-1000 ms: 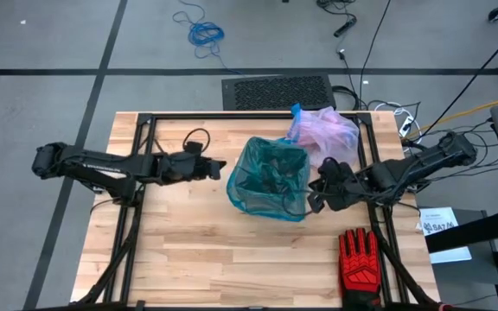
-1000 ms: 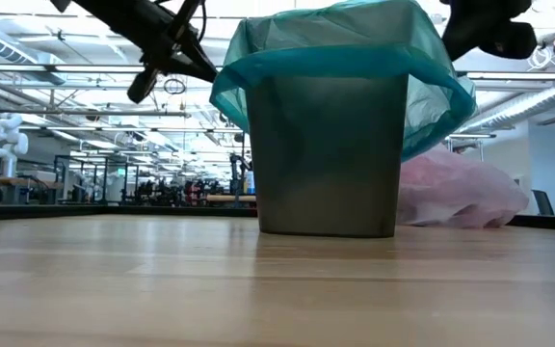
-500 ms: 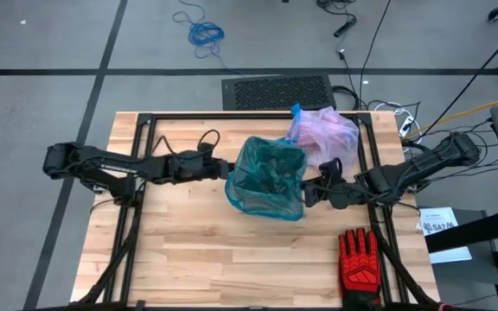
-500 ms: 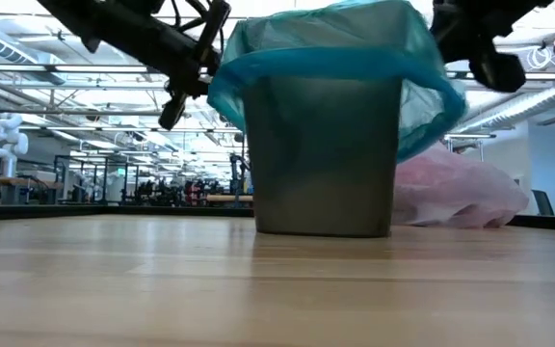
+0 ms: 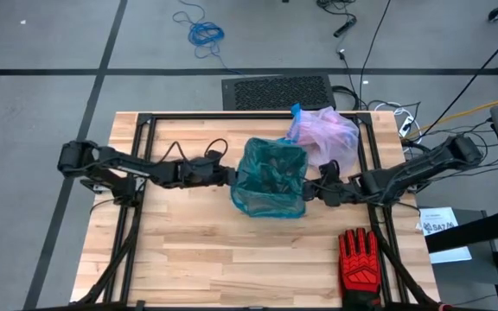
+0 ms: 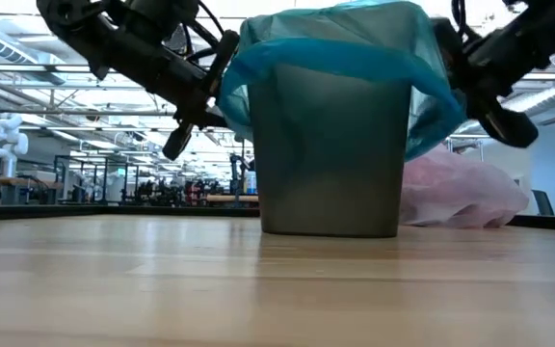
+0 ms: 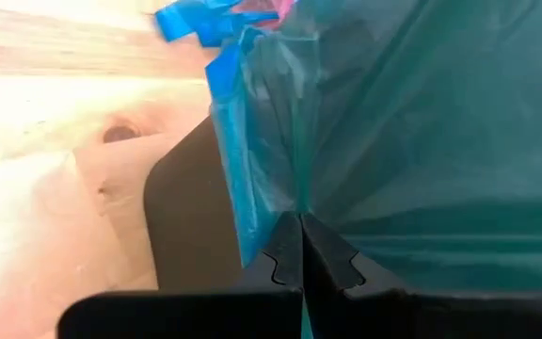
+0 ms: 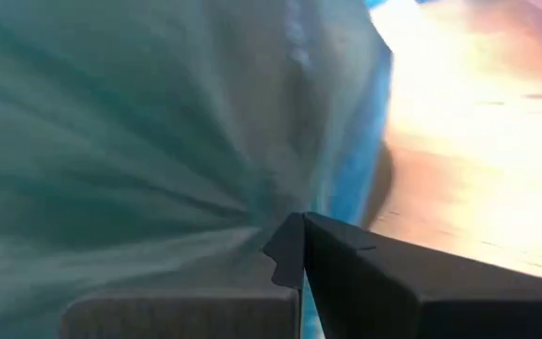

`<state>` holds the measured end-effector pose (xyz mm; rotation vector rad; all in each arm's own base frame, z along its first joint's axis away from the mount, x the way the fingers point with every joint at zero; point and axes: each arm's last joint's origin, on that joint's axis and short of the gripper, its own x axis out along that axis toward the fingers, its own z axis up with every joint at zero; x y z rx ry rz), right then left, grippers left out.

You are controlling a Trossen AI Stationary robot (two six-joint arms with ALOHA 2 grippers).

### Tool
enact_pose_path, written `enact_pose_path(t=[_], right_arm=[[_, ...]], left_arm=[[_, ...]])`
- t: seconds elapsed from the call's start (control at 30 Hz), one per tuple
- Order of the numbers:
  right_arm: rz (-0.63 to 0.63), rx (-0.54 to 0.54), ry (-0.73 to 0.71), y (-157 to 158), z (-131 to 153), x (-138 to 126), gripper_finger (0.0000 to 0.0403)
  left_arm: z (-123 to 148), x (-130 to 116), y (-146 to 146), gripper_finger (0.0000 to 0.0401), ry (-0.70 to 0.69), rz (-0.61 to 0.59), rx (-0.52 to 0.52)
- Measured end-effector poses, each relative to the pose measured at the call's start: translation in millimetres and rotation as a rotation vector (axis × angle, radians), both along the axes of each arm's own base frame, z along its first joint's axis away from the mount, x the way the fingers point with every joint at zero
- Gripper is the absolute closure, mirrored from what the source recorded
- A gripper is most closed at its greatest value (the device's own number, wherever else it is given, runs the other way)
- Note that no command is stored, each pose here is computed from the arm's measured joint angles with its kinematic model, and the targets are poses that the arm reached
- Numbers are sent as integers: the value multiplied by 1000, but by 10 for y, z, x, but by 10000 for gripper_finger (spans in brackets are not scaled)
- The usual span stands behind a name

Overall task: Place trash/remove bag and relplace
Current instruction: Insert a new trash bag into the bin

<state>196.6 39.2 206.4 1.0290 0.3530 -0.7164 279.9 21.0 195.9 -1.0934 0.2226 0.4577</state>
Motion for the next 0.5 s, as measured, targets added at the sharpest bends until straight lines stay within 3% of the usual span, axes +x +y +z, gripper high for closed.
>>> enact_pose_path(t=[0.27, 0.5], right_arm=[[-15, 118, 58, -88, -278, -86, 403], [41, 107, -25, -8, 65, -132, 403]], left_arm=[[-201, 96, -21, 401, 39, -11, -33], [-223, 112, -61, 401, 40, -44, -42]])
